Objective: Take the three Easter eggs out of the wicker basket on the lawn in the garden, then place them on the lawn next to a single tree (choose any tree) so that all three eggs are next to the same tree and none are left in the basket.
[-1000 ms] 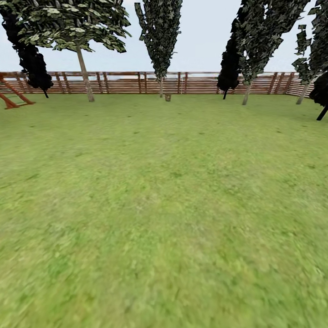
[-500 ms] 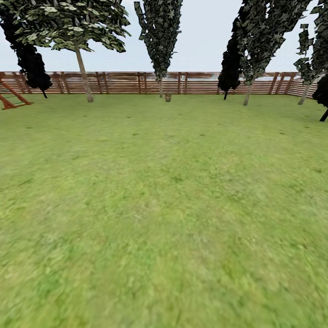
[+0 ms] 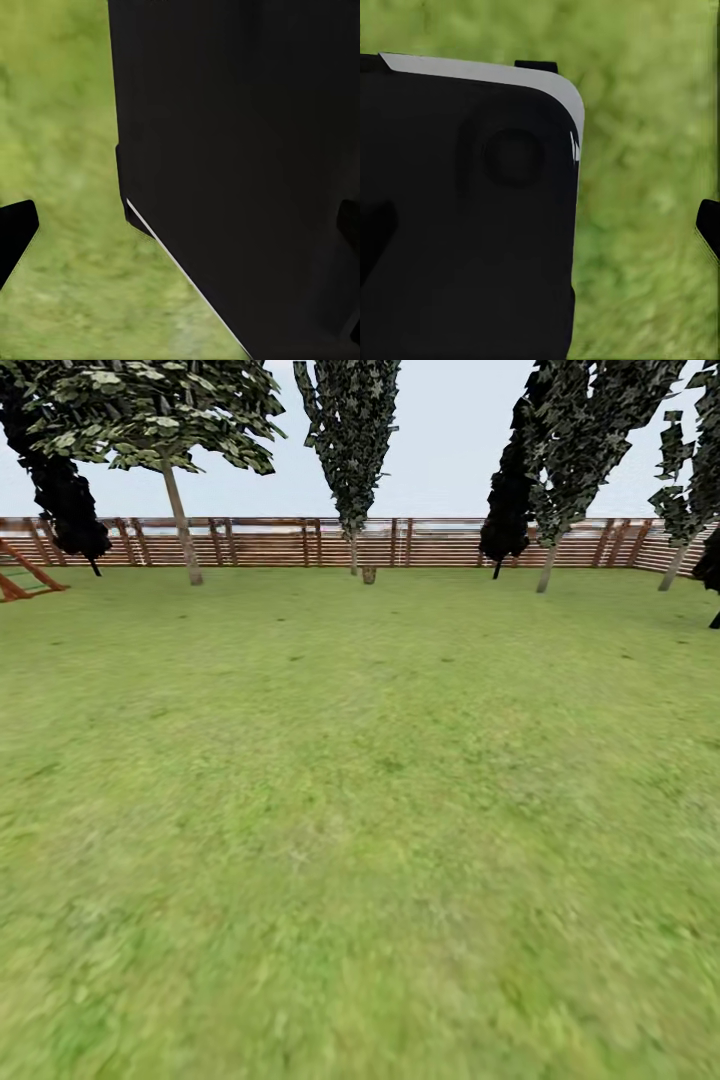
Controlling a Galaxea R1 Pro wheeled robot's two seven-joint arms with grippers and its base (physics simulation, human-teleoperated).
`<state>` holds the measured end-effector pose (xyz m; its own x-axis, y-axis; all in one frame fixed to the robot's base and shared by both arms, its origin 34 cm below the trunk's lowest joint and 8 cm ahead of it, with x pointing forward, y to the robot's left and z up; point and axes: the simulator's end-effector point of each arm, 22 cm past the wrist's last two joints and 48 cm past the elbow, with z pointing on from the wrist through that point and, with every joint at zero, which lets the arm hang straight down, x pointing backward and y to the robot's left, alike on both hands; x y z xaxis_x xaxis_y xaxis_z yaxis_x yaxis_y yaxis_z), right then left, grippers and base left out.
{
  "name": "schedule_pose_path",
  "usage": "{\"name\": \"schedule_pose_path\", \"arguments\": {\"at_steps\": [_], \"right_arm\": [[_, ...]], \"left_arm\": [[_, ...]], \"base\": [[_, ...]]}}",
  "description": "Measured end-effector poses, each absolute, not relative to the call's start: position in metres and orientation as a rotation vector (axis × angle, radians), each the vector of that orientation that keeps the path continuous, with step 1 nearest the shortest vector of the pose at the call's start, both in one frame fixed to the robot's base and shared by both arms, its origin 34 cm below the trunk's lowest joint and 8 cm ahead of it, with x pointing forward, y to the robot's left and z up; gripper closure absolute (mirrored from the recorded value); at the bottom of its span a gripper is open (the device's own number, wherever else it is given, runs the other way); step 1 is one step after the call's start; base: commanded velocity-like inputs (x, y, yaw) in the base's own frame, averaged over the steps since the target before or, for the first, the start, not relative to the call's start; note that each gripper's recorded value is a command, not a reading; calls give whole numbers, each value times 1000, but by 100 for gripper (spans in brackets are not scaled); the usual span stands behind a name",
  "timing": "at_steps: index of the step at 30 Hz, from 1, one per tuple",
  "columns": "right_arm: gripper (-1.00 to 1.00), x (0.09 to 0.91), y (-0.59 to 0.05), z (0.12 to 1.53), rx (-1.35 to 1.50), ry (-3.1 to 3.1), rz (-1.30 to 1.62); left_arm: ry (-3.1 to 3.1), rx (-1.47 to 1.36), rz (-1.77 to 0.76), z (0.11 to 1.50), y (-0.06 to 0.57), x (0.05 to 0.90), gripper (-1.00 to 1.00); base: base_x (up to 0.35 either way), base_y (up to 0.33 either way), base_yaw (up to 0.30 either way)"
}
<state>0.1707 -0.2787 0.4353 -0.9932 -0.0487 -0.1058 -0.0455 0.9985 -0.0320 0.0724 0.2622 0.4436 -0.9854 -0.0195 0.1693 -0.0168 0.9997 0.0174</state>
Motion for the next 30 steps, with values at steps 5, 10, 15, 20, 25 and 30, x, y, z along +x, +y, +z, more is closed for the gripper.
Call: {"name": "schedule_pose_path", "arguments": {"at_steps": [5, 10, 15, 20, 25, 30], "right_arm": [[-100, 171, -279, 435, -72, 3034, -45], [-100, 171, -279, 435, -71, 3034, -45], [-100, 171, -279, 435, -72, 3034, -45], [-100, 171, -279, 435, -71, 3034, -45], [-100, 171, -279, 435, -72, 3034, -45], [-100, 171, -279, 435, -71, 3034, -45]], "left_arm": [[-2971, 27, -24, 444, 262, 72, -100], [-2971, 28, -24, 444, 262, 72, -100], [-2971, 28, -24, 444, 262, 73, -100], [-2971, 28, -24, 444, 262, 73, -100], [-2971, 28, -24, 444, 262, 72, -100], [-2971, 29, -24, 444, 262, 72, -100]], "base": [[327, 0, 0], [327, 0, 0], [327, 0, 0], [327, 0, 0], [327, 0, 0], [327, 0, 0]]}}
